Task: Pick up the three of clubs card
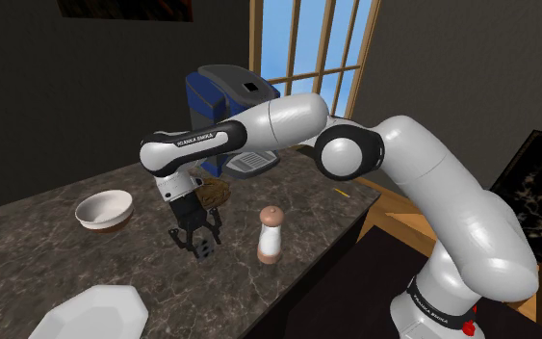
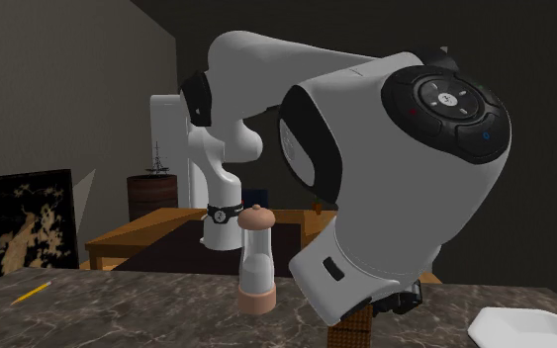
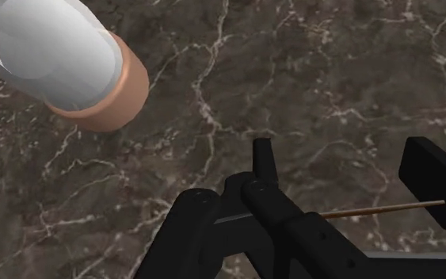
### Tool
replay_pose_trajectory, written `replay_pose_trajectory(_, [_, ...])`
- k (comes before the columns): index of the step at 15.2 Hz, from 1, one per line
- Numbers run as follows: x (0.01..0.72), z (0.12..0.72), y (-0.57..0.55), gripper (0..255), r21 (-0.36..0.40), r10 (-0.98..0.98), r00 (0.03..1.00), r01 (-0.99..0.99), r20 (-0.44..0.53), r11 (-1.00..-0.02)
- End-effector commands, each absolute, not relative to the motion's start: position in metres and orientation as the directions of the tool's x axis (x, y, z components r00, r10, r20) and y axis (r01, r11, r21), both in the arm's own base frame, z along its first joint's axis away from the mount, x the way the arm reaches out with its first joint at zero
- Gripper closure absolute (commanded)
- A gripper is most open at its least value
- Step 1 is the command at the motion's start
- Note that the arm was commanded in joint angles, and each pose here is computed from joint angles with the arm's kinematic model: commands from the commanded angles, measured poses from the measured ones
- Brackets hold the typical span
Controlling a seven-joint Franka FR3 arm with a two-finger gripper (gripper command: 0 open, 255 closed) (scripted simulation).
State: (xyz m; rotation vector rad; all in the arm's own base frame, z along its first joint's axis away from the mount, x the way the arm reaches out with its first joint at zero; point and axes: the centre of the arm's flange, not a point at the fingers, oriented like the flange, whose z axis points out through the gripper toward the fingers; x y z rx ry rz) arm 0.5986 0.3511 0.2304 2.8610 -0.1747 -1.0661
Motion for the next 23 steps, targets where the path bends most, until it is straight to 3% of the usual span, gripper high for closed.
replay_pose_trajectory(1, [0.598,0.229,0.351,255,0.118,-0.135,0.751,-0.077,-0.647,-0.99])
replay_pose_trajectory(8, [0.598,0.229,0.351,255,0.118,-0.135,0.751,-0.077,-0.647,-0.99])
replay_pose_trajectory(23, [0.598,0.309,0.351,255,0.118,-0.135,0.751,-0.077,-0.647,-0.99])
